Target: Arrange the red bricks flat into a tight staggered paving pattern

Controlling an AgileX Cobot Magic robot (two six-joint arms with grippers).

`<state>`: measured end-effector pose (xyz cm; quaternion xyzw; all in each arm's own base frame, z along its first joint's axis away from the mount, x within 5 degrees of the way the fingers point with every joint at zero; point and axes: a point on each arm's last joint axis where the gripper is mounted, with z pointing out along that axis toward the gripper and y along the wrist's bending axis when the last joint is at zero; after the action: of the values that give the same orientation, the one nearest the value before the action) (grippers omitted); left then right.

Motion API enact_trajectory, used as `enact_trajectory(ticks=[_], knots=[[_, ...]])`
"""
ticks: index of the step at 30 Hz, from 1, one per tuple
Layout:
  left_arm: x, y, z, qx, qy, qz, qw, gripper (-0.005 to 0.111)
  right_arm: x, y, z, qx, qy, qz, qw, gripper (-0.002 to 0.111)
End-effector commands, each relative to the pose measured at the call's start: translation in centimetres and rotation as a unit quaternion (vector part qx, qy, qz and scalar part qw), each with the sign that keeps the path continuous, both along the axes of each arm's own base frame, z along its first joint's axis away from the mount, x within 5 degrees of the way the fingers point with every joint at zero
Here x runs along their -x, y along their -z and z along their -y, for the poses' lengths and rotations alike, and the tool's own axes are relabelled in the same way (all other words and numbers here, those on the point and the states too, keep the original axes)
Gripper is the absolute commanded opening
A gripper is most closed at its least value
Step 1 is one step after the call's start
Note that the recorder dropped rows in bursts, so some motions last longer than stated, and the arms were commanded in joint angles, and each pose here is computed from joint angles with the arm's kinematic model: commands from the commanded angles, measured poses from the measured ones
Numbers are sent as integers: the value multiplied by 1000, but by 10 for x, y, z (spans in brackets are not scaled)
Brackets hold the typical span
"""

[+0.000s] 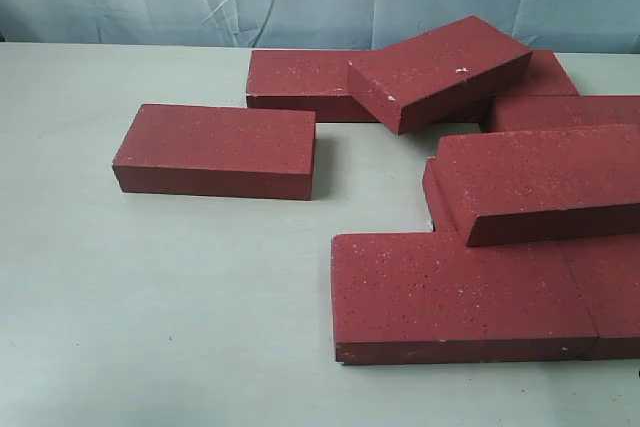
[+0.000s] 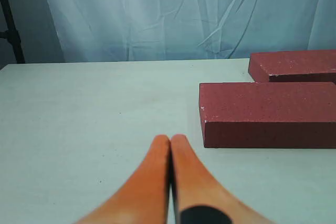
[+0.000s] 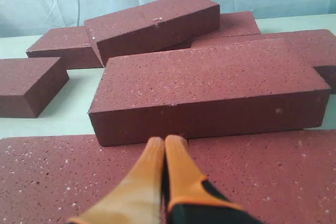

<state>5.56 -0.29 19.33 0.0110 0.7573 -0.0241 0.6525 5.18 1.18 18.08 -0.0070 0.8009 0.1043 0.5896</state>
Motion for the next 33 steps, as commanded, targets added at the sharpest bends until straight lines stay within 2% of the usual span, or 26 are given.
enact_trajectory(ticks=[1,26,33], knots=[[0,1,0,-3,-1,2,1000,0,0,0,0,0,4,5,1000,-1],[0,1,0,-3,-1,2,1000,0,0,0,1,-1,4,8,1000,-1],[0,1,0,-3,-1,2,1000,0,-2,-9,2,-8,13,60,998,-1]])
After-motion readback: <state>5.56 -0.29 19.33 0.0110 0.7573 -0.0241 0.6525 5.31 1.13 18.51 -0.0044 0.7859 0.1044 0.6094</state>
